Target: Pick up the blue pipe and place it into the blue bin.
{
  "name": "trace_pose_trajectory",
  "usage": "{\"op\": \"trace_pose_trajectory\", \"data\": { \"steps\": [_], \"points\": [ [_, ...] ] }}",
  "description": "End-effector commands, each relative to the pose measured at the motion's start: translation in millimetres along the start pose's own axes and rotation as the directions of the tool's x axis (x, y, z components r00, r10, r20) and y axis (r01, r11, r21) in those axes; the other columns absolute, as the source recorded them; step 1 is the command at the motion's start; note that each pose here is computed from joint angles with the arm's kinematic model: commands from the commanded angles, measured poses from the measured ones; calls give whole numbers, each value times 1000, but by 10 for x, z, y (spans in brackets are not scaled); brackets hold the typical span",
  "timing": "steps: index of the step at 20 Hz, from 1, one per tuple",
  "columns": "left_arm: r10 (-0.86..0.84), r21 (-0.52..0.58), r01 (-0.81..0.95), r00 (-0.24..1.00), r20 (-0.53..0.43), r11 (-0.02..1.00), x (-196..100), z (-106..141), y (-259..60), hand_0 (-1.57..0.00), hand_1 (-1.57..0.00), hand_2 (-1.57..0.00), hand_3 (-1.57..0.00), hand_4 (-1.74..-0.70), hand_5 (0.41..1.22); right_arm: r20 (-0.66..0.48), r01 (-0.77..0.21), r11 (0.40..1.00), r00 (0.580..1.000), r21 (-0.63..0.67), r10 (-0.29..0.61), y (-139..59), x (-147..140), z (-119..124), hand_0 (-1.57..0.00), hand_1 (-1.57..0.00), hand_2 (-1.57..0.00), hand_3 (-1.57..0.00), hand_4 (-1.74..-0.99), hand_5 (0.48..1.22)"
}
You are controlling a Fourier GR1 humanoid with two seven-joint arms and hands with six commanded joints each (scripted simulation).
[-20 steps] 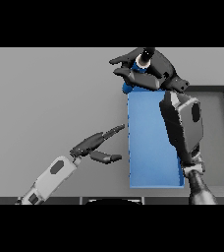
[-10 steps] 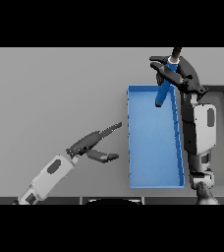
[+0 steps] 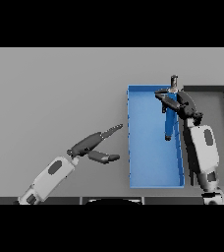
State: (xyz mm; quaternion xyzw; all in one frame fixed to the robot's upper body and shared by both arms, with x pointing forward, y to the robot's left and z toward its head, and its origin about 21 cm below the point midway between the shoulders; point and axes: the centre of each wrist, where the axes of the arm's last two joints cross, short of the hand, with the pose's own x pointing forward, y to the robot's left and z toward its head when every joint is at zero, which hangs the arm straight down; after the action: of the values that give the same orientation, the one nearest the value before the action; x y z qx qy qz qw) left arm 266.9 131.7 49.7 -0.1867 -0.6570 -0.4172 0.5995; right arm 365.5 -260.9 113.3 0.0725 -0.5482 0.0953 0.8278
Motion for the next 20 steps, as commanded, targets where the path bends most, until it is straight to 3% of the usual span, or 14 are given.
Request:
{"op": "trace_pose_trajectory", "data": {
  "steps": [1,2,4,5,6,8,9,11,13,15,20],
  "points": [
    [0,2,0,1000,3,1000,6,16,15,1,1,1,1,-827,474,-34,-13,1000,999,-14,13,40,-75,-6,-1571,-1571,-1571,-852,-1631,1221],
    [-4,2,4,1000,-6,1000,13,-3,22,1,1,1,1,-826,475,-76,-32,999,997,-18,31,43,-140,-10,-1571,-1571,-1571,-693,-1653,1205],
    [2,5,-2,1000,-15,1000,7,-25,23,1,1,1,1,-827,474,-160,-26,998,987,-61,16,-13,-240,-11,-1571,-1571,-1571,-1009,-1583,1199],
    [4,6,-4,1000,-15,1000,-21,-3,9,1,1,1,1,-829,474,-212,10,997,977,-76,-26,15,-302,-48,-1465,-1382,-1333,-807,-1534,1190],
    [2,-1,-2,1000,-11,1000,-20,4,-9,1,1,1,1,-830,476,-245,18,998,969,-63,-33,20,-311,-65,-1172,-1106,-1066,-646,-1477,1178],
    [0,6,0,1000,5,1000,-1,7,-16,1,1,1,1,-828,476,-314,35,998,948,-45,-48,53,-347,-55,-749,-707,-682,-413,-1344,1172],
    [-2,8,2,1000,-2,1000,17,-10,-4,1,1,1,1,-828,476,-331,28,999,943,-39,-39,63,-328,-60,-599,-566,-545,-330,-1302,1182],
    [-1,4,1,1000,-2,1000,-19,19,-43,1,1,1,1,-827,477,-326,-68,997,942,45,79,159,-282,-21,-383,-362,-349,-211,-1234,1091],
    [7,9,-7,1000,3,1000,6,18,-24,1,1,1,1,-829,477,-327,-198,977,920,81,214,143,-284,11,-246,-231,-223,-135,-1204,1002],
    [3,7,-3,1000,1,1000,3,9,-56,1,1,1,1,-831,473,-323,-247,965,909,89,263,135,-245,32,-157,-148,-142,-86,-1196,933],
    [4,4,-4,1000,-11,1000,20,-13,-24,1,1,1,1,-829,471,-325,-268,960,903,83,280,182,-269,32,-63,-48,-46,-27,-1188,818]
  ]
}}
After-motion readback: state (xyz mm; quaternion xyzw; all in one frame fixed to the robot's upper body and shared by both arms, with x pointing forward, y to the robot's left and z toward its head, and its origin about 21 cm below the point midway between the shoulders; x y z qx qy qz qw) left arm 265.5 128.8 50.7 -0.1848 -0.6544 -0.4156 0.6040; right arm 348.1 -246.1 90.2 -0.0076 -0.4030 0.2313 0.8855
